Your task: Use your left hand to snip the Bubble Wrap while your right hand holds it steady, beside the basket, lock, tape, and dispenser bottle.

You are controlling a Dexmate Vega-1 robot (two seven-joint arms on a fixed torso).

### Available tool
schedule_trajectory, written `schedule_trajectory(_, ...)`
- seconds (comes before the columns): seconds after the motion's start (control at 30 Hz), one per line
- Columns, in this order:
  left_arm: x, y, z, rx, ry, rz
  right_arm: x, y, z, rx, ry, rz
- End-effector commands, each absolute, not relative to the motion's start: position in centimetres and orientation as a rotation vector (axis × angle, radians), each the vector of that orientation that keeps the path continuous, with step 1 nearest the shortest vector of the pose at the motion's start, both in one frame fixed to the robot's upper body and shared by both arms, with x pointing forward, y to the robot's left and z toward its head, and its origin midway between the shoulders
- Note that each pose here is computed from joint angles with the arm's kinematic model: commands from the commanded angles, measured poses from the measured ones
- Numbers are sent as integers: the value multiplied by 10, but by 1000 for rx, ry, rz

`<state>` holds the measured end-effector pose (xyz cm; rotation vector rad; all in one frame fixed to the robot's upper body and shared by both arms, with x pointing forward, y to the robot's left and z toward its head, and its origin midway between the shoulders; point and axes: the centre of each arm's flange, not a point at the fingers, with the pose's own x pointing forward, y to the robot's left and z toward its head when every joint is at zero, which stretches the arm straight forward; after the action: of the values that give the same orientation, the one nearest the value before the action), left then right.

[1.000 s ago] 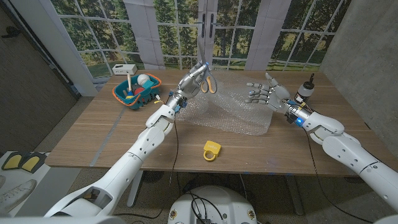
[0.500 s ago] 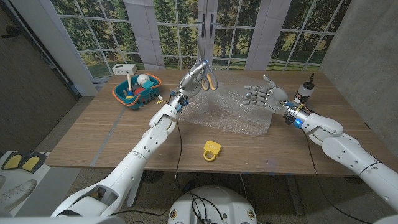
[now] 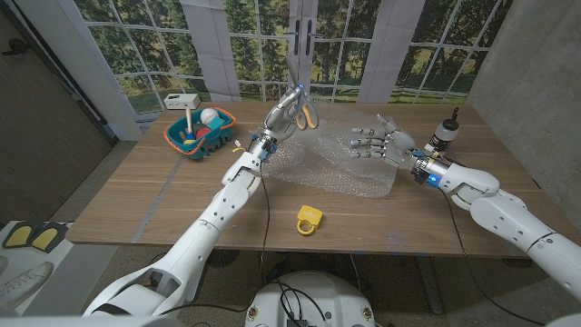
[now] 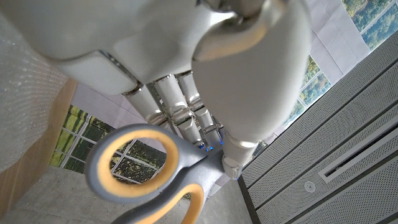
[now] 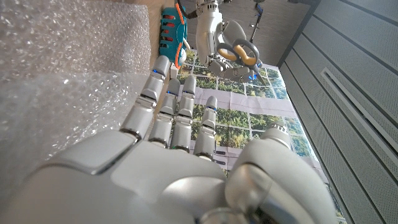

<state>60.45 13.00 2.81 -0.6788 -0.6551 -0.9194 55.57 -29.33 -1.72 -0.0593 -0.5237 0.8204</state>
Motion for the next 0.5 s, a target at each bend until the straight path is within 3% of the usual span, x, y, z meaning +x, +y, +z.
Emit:
schedule_trajectory(0.03, 611, 121, 30, -729, -641, -938, 559, -282, -21, -110, -467, 915)
schedule_trajectory(0.5, 609, 114, 27, -735, -626, -971, 562, -267, -22, -69, -455, 952)
